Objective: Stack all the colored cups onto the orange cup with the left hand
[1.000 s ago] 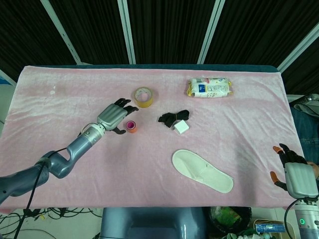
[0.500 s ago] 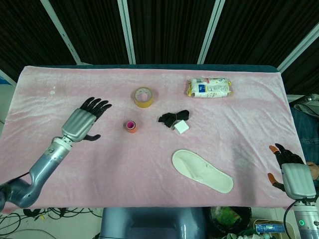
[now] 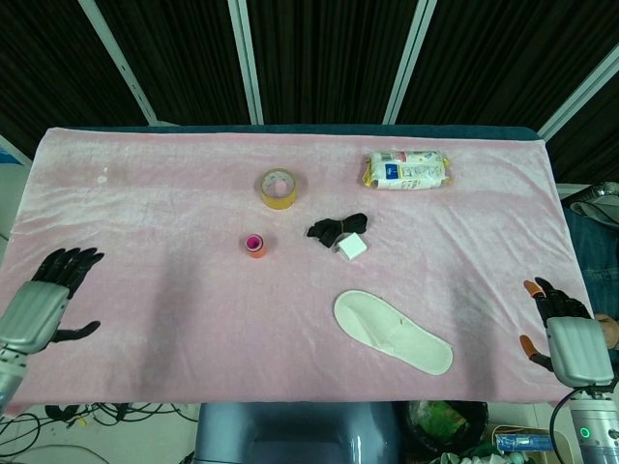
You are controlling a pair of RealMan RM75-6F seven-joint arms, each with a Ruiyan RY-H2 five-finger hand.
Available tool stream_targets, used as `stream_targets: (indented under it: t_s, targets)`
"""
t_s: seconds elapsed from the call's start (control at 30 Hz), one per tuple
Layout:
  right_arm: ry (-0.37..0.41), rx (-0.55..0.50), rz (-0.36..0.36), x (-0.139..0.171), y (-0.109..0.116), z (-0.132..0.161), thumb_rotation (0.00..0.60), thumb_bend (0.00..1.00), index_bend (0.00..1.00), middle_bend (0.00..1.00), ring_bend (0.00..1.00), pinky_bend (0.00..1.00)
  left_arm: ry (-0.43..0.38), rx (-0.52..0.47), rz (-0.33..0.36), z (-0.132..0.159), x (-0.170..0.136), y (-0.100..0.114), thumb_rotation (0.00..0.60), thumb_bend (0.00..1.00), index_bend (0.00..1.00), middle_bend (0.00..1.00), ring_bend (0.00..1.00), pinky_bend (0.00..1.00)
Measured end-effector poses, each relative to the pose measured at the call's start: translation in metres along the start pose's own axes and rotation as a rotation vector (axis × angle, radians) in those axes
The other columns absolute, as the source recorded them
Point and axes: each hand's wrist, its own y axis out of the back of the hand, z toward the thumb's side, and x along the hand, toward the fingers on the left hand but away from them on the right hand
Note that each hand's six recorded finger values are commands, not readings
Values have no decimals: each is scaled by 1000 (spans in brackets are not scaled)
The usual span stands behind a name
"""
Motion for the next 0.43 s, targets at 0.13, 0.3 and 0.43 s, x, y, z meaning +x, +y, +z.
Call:
stream_targets:
  t_s: [0.13, 0.3, 0.43]
  targets:
    - [1, -4, -7, -1, 0, 2, 600, 199, 151, 88, 172, 242, -13, -10, 38, -8, -19, 2, 600, 154, 71, 49, 0, 0]
    - [-3, -10, 1, -4, -4, 4, 600, 199, 151, 89, 171, 242, -18, -44, 64, -13, -28, 3, 600, 154, 77, 54, 0, 0]
    - [-15, -17, -4, -5, -2, 3, 600, 199, 151, 89, 172, 242, -18, -30, 60, -14, -29, 2, 600, 154, 81, 56, 0, 0]
